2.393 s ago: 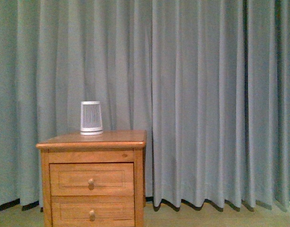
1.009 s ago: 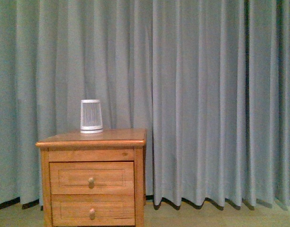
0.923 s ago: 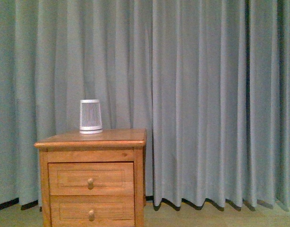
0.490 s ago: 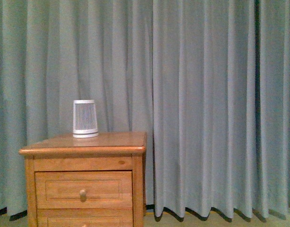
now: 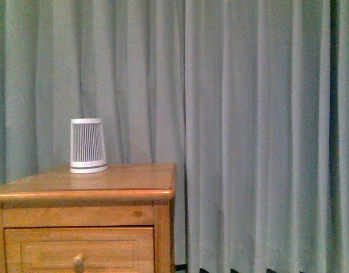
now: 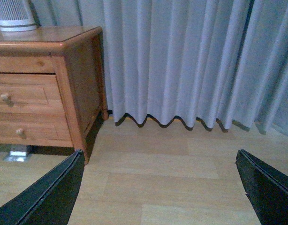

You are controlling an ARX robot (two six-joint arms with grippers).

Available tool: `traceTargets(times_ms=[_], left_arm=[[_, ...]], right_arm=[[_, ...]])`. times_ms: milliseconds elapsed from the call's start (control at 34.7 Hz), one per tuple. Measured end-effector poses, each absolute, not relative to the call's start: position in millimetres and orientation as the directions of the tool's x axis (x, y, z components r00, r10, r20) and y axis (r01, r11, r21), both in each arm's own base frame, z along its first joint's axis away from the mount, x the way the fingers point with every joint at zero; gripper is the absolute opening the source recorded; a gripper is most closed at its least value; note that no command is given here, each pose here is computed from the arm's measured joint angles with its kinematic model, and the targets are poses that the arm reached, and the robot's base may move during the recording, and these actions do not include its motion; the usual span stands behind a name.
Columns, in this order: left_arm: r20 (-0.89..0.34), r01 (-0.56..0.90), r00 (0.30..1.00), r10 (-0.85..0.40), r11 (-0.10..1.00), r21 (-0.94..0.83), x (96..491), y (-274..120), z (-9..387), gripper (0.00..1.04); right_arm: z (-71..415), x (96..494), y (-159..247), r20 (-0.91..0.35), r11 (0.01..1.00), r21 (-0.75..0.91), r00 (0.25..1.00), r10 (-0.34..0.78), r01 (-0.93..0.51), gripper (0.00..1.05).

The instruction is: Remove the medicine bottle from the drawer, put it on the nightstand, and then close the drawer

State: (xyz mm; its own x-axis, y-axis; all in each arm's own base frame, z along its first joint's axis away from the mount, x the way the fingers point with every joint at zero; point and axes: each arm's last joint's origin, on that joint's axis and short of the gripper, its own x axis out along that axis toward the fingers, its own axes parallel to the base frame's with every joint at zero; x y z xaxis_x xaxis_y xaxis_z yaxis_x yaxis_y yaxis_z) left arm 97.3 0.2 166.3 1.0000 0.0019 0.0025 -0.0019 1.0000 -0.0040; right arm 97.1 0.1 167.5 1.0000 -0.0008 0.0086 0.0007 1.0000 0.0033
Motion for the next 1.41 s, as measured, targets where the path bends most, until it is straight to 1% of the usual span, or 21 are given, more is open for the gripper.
traceTargets(times_ms=[519,577,634,750,951,1038,1067,1182,1413], left_arm=[[-0.003,0.005,1.0,-0.005,1.0,-0.009,97,0,166,0.98],[-0.168,0.081,0.981,-0.094,0.994,-0.078,100,-1,163,0.98],[-0.237,0.101,0.964,-0.123,0.99,-0.102,107,-3,159,0.98],[-0.219,0.109,0.968,-0.126,0.99,-0.087,123,-5,160,0.98],[-0.178,0.11,0.977,-0.113,0.994,-0.028,179,-12,158,0.98],[-0.142,0.112,0.983,-0.114,0.993,-0.021,203,-16,159,0.98],[-0.136,0.113,0.984,-0.114,0.994,-0.017,216,-19,156,0.98],[-0.138,0.116,0.984,-0.116,0.993,-0.007,257,-27,141,0.98],[-0.128,0.114,0.986,-0.107,0.992,0.049,311,-31,105,0.98]], right_arm=[[167,97,0,0.008,1.0,0.003,1.0,0.0,0.0,0.98],[167,97,0,0.008,1.0,0.003,1.0,0.0,0.0,0.98],[167,97,0,0.008,1.0,0.003,1.0,-0.001,0.001,0.98],[167,97,0,0.008,1.0,0.003,1.0,0.0,0.0,0.98],[167,97,0,0.008,1.0,0.003,1.0,0.0,0.0,0.98],[167,97,0,0.008,1.0,0.003,1.0,0.0,0.0,0.98],[167,97,0,0.008,1.0,0.003,1.0,0.0,0.0,0.98],[167,97,0,0.008,1.0,0.003,1.0,0.0,0.0,0.98],[167,97,0,0.008,1.0,0.003,1.0,0.0,0.0,0.98]])
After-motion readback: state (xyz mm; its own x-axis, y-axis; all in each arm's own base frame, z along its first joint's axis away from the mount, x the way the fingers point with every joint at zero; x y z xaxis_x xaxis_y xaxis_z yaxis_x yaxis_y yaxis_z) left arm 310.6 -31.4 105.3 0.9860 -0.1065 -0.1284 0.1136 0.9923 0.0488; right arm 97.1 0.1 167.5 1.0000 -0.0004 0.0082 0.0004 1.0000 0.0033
